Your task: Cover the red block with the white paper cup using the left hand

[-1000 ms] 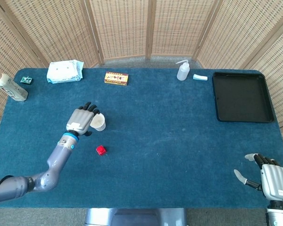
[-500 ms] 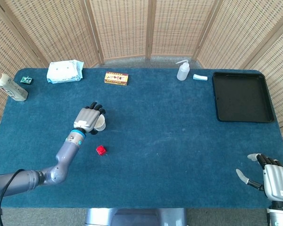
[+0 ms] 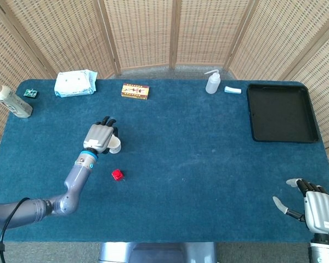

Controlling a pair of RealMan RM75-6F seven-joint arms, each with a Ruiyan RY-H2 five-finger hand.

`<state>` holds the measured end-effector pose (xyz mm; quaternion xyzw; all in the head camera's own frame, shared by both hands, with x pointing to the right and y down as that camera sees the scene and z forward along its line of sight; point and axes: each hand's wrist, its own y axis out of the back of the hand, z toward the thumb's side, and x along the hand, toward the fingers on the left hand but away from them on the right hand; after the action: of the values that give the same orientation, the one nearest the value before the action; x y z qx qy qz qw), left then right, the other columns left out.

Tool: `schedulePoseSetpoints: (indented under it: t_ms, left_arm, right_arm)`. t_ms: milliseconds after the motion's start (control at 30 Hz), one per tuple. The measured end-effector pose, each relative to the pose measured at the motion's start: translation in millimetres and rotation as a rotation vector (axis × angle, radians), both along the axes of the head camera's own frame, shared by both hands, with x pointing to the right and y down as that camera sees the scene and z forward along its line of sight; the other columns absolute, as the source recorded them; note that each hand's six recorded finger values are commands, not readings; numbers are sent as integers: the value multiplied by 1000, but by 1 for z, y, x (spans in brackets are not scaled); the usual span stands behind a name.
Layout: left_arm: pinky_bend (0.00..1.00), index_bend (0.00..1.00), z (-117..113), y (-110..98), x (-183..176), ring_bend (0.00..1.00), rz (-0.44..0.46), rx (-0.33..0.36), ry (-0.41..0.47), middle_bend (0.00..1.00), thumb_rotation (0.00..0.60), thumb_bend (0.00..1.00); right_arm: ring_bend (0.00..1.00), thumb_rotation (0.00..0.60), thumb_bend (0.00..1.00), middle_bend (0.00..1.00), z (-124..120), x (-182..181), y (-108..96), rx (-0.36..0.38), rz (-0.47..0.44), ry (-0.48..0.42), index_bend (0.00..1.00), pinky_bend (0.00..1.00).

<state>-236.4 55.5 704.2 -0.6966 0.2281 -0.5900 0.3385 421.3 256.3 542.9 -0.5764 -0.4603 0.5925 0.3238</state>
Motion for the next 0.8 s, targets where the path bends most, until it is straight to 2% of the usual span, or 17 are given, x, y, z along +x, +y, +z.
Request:
schedulePoseSetpoints:
  t_ms: [100, 267, 433, 567, 633, 733, 800]
  left_arm:
    - [207, 451, -2, 0, -1, 21, -26, -2, 27, 132, 600, 258]
    - [214, 451, -7, -1, -8, 21, -150, -46, 147, 132, 600, 251]
    - [187, 452, -8, 0, -24, 21, -337, -139, 308, 132, 600, 227]
    - [157, 434, -1, 6, -39, 16, -436, -236, 369, 132, 600, 166]
    - [135, 375, 4, 10, -46, 5, -458, -290, 370, 130, 600, 134]
    - [109, 194, 9, 13, -56, 0, -462, -347, 342, 87, 600, 82]
    - [101, 97, 9, 12, -60, 0, -441, -356, 306, 57, 600, 65]
  right_arm:
    - [425, 147, 275, 417, 0, 0, 0, 1, 0, 0, 365, 377]
    - [425, 143, 275, 417, -1, 0, 0, 5, 1, -4, 365, 377]
    - [425, 146, 275, 417, 0, -1, -1, 7, 0, -14, 365, 377]
    - [425, 142, 274, 417, 0, -4, -3, 15, -8, -20, 365, 377]
    - [425, 144, 275, 417, 0, -4, -4, 15, -9, -20, 365, 378]
    - [425, 146, 274, 417, 1, -5, -3, 14, -10, -21, 365, 378]
    - [425, 145, 275, 417, 0, -6, -3, 15, -8, -22, 365, 376]
